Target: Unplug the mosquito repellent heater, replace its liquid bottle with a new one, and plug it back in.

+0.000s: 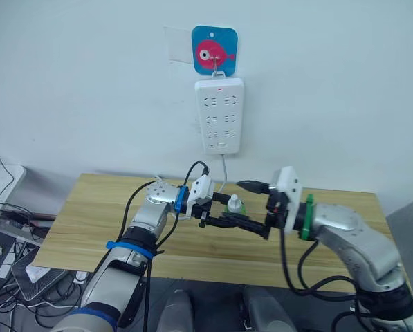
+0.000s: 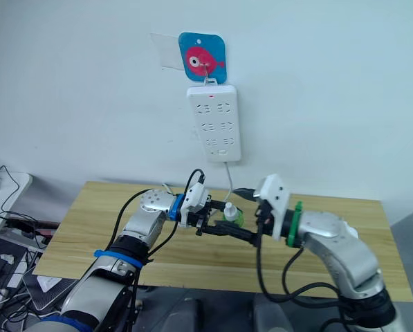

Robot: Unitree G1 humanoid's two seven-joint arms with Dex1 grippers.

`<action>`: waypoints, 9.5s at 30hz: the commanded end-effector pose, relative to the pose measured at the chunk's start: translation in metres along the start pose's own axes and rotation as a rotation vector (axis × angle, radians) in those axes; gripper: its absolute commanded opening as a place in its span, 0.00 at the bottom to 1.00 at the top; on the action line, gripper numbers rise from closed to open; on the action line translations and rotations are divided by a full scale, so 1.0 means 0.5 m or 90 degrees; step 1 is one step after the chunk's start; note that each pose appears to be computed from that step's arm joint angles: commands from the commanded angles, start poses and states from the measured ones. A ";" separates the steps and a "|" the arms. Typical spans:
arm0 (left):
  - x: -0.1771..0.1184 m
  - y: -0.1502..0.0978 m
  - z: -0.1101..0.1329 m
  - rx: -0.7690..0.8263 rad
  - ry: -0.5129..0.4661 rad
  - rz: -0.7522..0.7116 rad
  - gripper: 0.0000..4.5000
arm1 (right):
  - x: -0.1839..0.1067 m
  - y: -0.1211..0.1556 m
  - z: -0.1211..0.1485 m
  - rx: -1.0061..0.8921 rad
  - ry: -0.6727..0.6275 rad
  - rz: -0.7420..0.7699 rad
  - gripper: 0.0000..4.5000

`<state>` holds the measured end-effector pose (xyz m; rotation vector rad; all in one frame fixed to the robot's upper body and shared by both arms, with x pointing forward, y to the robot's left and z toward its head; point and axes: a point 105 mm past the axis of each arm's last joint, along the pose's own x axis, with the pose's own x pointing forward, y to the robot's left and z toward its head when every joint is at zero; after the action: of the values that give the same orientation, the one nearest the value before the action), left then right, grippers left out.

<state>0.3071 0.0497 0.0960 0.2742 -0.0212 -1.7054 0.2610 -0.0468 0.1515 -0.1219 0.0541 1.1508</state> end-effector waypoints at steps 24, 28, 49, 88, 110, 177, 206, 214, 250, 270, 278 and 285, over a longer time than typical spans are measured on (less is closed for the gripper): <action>0.003 0.014 0.021 0.025 -0.007 0.002 0.50 | -0.125 -0.026 0.004 0.031 0.059 -0.058 1.00; 0.003 0.016 0.022 0.027 -0.007 0.000 0.50 | -0.078 -0.020 0.034 0.072 -0.012 -0.047 0.92; 0.002 0.006 0.020 0.022 -0.006 -0.002 0.50 | -0.021 -0.020 0.029 0.053 -0.002 -0.022 0.44; -0.026 -0.002 0.000 0.004 0.016 0.032 0.50 | -0.205 -0.244 -0.297 0.073 0.098 -0.617 0.06; -0.022 -0.010 0.006 0.009 0.013 0.030 0.50 | -0.242 -0.254 -0.191 0.033 -0.048 -0.628 1.00; 0.008 0.033 0.089 0.050 -0.178 0.204 1.00 | -0.098 -0.110 0.005 0.410 -0.259 -0.263 0.19; 0.065 0.049 0.130 0.143 -0.277 0.383 0.91 | -0.086 -0.096 0.059 0.626 -0.376 -0.216 0.19; 0.061 0.054 0.141 0.134 -0.298 0.393 0.50 | -0.088 -0.100 0.057 0.629 -0.378 -0.221 0.19; 0.028 0.053 0.113 -0.033 -0.225 0.225 0.50 | -0.435 -0.184 -0.195 0.395 0.358 -0.590 0.99; 0.021 0.038 0.102 -0.032 -0.214 0.251 0.50 | -0.487 -0.263 -0.309 0.461 0.499 -0.656 0.99; 0.018 0.033 0.096 -0.030 -0.202 0.252 0.50 | -0.490 -0.276 -0.329 0.474 0.509 -0.653 0.99; 0.023 0.035 0.098 -0.029 -0.203 0.249 0.50 | -0.490 -0.274 -0.336 0.485 0.507 -0.646 0.91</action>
<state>0.3167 0.0332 0.1310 -0.0633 -0.1945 -1.3252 0.2863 -0.3392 0.0123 0.0814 1.0386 -0.0244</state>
